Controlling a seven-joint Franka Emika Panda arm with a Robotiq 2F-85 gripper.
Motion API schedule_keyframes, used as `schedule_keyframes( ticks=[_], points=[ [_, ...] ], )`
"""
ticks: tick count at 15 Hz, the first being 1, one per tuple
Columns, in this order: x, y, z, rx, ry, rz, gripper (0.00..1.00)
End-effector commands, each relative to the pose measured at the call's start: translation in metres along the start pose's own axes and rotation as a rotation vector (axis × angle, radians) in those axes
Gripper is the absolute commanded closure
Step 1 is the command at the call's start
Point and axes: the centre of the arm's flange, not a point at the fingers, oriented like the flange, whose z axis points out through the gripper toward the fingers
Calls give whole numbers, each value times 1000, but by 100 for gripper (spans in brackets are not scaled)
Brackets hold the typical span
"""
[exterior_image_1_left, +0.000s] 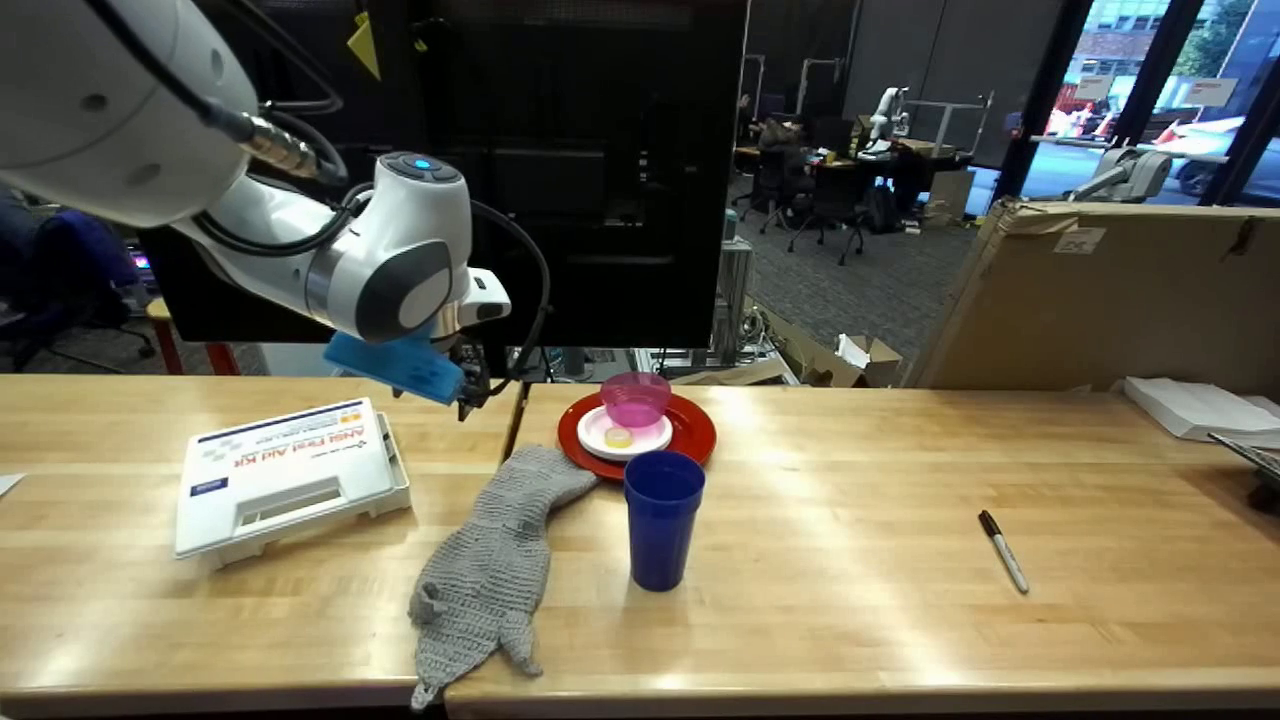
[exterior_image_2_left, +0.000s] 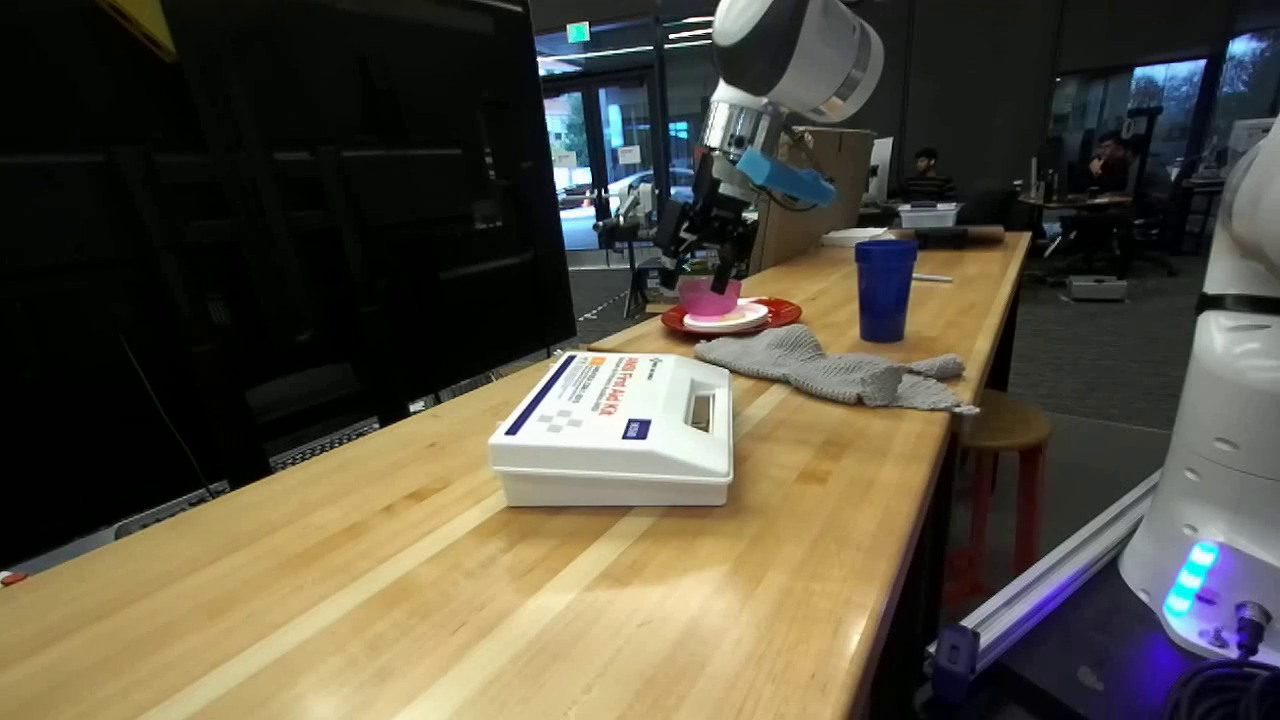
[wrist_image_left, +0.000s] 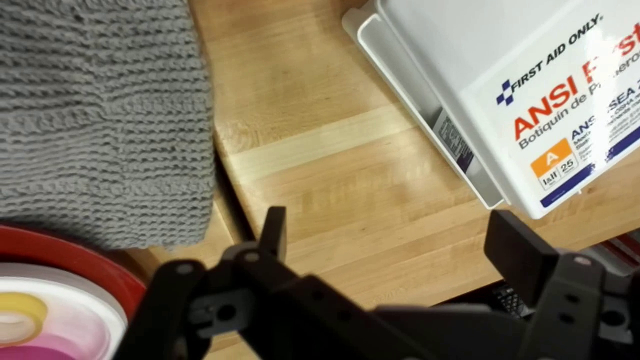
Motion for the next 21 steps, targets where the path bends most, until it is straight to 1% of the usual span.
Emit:
schedule_keyframes(
  ticks=[1,2,3,7,10,12,13,14,15,17,21],
  points=[
    [1,0,1,0,1,1,0],
    [6,2,3,-16,24,7,0],
    [14,7,7,-54,62,46,0],
    [48,34,18,-118,199,239,0],
    [69,54,31,-142,240,345,0],
    [79,62,41,-168,249,370,0],
    [81,63,45,-206,248,334,0],
    [82,63,48,-240,226,263,0],
    [80,61,51,-257,180,181,0],
    [77,54,57,-245,103,87,0],
    [72,33,64,-233,-21,-113,0]
  ],
)
